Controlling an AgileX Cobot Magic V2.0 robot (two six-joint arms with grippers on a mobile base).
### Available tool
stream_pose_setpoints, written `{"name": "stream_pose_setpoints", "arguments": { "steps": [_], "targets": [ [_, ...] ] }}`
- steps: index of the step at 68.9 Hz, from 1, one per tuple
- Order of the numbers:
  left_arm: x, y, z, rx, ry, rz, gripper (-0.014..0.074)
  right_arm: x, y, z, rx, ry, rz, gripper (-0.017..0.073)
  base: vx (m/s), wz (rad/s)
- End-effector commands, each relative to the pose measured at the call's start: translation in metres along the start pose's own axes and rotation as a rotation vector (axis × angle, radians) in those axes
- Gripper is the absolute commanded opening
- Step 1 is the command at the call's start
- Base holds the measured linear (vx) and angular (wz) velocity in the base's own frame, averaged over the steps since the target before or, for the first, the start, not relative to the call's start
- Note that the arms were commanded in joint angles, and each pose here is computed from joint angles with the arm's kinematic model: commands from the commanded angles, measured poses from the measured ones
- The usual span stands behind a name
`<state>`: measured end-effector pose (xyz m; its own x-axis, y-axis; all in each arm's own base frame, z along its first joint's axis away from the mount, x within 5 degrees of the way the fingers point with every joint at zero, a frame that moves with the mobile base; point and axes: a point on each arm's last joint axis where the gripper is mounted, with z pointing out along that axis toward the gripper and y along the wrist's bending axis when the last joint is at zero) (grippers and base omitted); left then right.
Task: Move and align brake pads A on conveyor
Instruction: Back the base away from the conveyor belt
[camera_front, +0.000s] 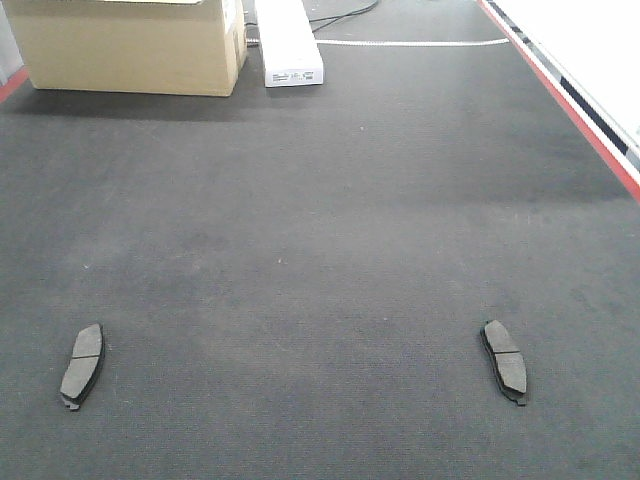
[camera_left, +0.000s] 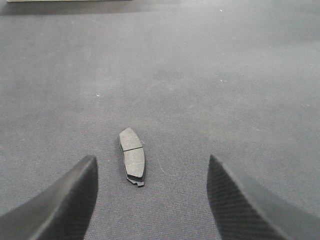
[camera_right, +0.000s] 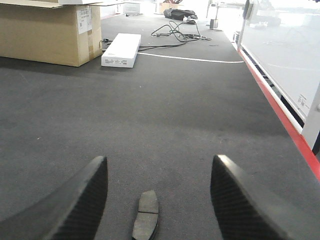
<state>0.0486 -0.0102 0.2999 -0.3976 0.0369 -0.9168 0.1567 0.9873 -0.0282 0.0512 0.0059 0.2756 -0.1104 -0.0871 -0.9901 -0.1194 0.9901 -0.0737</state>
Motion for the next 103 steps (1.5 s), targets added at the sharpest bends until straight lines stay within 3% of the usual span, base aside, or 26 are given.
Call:
{"name": "stream_pose_setpoints", "arguments": {
  "steps": [1, 58, 103],
  "targets": [
    [-0.0132, -0.0004, -0.0024, 0.005, -0.083, -0.007, 0.0443, -0.0150, -0.0018, -0.0017, 0.018, -0.096, -0.008, 0.0429, 0.00, 0.00],
    [-0.0132, -0.0004, -0.0020, 0.004, -0.081, -0.006, 0.0443, -0.0150, -0.0018, -0.0017, 0.018, -0.097, -0.007, 0.0429, -0.02, 0.02],
    [-0.0132, -0.0004, -0.0020, 0.004, -0.081, -0.006, 0.0443, -0.0151, -0.0018, -0.0017, 0.018, -0.098, -0.007, 0.0429, -0.28, 0.04]
  ]
}}
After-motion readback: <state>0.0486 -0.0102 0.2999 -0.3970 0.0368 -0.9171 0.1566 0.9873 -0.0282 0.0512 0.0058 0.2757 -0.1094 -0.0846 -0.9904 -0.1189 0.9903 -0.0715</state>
